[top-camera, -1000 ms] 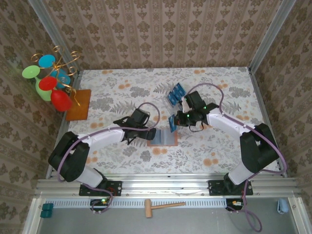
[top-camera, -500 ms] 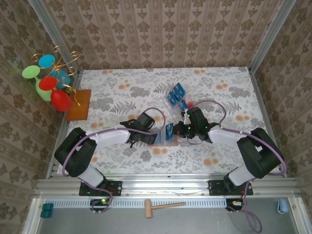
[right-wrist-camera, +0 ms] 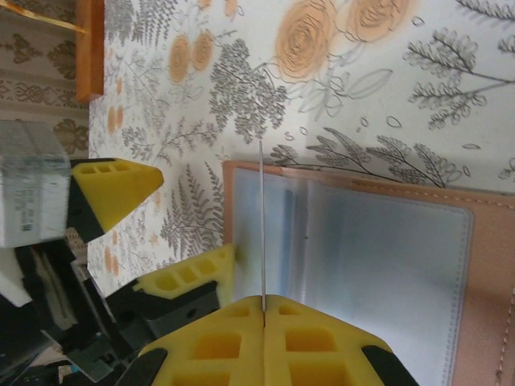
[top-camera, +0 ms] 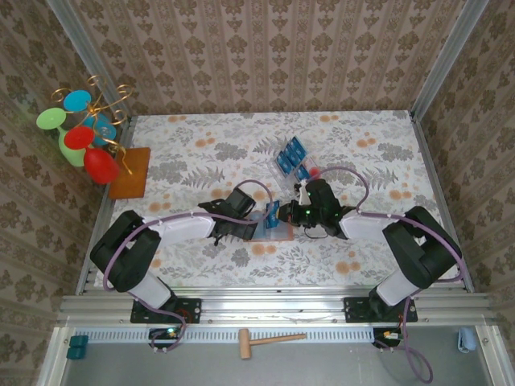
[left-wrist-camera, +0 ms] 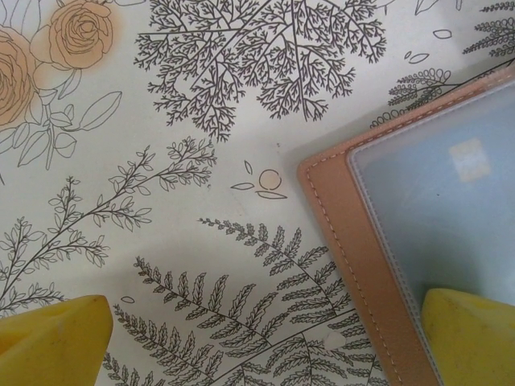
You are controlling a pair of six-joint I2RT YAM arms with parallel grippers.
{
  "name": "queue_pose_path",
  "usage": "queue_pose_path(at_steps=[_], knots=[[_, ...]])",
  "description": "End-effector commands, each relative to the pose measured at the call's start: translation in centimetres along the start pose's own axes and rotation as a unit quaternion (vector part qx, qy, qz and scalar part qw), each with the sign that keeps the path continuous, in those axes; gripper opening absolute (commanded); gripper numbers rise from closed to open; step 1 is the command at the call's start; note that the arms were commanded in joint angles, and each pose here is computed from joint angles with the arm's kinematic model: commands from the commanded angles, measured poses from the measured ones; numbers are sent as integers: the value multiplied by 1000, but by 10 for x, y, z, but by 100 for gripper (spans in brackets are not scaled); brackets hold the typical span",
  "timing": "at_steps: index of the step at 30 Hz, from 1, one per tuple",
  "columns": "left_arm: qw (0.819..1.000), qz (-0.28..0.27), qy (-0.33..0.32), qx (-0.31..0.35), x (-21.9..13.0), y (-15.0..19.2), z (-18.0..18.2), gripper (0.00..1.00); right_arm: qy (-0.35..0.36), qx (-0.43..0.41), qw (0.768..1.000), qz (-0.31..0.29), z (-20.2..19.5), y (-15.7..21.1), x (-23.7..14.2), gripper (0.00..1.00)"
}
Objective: Put the credit cards into the card holder
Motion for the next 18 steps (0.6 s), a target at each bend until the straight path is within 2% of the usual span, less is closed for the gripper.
queue_pose_path(at_steps=[1,13,18], knots=[[1000,20,-17,1,3,15,4,100,-11,1,1000,0,0,4,3,0],[1000,22,-18,-1,2,17,4,100,-17,2,1000,-6,-11,11,7,0],[1000,8,-8,-3,-8,7,2,100,-16,4,1000,-8,-14,13,8,0]])
Point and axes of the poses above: each hand's point on the last joint's axis, 136 mm out from that joint toward the fingers, its own x axis out along the fingers, its own z axis along the line the jaws close on, y = z × x, the point moved 6 cm from there along -x, back along the fingers
